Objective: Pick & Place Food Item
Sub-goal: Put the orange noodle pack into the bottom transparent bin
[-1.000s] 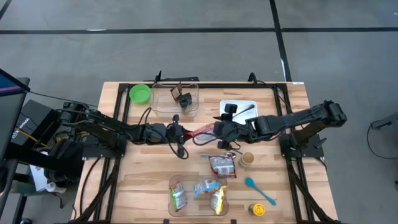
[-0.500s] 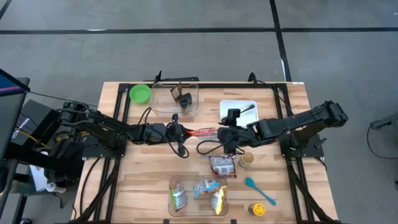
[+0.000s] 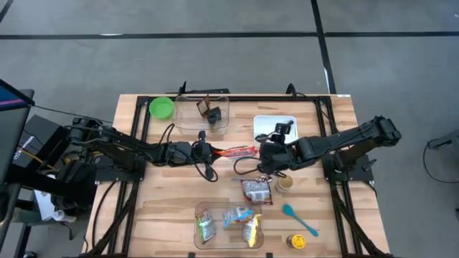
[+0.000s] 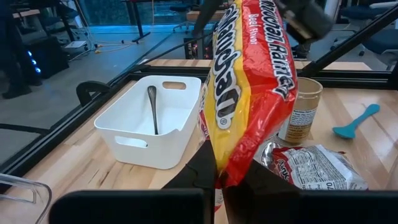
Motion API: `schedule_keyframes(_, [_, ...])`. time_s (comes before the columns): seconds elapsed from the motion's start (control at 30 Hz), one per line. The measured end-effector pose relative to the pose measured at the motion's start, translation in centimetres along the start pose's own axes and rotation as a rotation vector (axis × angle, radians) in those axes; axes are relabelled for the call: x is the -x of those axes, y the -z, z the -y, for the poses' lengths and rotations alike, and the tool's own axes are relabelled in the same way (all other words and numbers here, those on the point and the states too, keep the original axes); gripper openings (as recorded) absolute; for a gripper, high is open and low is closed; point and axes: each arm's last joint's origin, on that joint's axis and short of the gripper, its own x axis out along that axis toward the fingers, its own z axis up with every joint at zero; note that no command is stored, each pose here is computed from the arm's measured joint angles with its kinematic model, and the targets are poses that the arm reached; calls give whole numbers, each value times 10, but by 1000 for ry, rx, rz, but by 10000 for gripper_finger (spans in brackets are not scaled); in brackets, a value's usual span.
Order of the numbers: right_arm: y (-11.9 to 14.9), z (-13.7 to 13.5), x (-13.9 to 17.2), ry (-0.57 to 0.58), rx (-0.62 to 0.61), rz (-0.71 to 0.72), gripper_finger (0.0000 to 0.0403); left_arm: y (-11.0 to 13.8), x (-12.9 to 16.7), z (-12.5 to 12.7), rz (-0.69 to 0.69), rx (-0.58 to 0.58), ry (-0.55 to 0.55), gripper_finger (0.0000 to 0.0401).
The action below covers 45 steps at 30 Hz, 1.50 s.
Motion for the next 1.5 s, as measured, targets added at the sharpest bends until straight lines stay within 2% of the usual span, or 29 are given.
schedule_keyframes(0.27, [18,10,0,164,-98,-114,89,0,0,0,0,0,0,2])
schedule_keyframes(0.63, [34,26,-18,345,-183,-191,6,-10,6,-2,37,-32,-1,4])
schedule_keyframes(0.9, [43,44,-9,485,-247,-158,3,-24,20,0,89,-133,17,3])
schedule_keyframes(1.0, [49,50,6,494,-302,-104,2,-25,23,-2,74,-138,7,4])
schedule_keyframes(1.2, [61,60,36,438,-421,15,1,-19,23,-3,12,-189,-28,2])
schedule_keyframes(1.33, [67,65,47,408,-499,68,1,-15,24,1,-27,-317,-11,2])
schedule_keyframes(1.5, [70,66,54,385,-551,107,0,-15,28,10,-17,-533,27,4])
